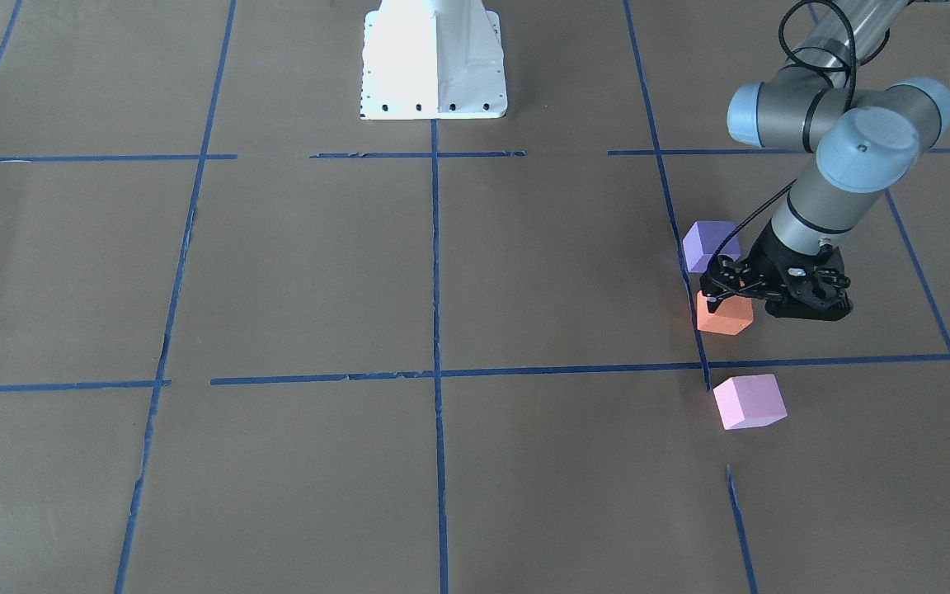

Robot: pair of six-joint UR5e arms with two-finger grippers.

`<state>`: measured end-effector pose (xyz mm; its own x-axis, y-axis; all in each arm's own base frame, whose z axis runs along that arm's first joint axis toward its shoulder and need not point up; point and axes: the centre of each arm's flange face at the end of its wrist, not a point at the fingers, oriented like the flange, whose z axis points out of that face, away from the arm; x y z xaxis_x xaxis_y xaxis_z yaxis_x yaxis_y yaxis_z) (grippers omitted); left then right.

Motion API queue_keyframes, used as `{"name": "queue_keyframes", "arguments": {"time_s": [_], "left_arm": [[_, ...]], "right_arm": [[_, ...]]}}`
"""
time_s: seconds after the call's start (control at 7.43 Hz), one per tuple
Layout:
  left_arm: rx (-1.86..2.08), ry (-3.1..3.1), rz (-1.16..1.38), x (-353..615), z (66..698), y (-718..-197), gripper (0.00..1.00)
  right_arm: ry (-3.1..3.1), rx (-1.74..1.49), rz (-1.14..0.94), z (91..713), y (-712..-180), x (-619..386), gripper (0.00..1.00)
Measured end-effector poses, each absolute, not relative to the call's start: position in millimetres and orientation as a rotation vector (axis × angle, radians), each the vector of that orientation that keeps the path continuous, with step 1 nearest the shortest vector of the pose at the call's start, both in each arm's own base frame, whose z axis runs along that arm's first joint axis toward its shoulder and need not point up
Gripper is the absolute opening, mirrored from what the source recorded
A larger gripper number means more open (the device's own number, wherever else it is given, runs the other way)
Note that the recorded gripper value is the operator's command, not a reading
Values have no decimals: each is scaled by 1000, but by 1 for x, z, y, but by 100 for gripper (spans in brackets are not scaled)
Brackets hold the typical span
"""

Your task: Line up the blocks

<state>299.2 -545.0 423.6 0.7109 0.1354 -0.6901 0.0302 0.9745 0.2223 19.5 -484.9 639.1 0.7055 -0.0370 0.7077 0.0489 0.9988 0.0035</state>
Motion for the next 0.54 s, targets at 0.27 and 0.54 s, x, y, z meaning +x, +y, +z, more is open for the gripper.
{"name": "queue_keyframes", "arguments": {"time_s": [0.27,0.54], "left_arm": [[309,796,69,262,396,-553,100],[346,796,107,218,395,-560,100]], "right_arm": [[-786,-16,-48,639,-485,20,100],[-787,-16,-48,639,-485,19,100]]}}
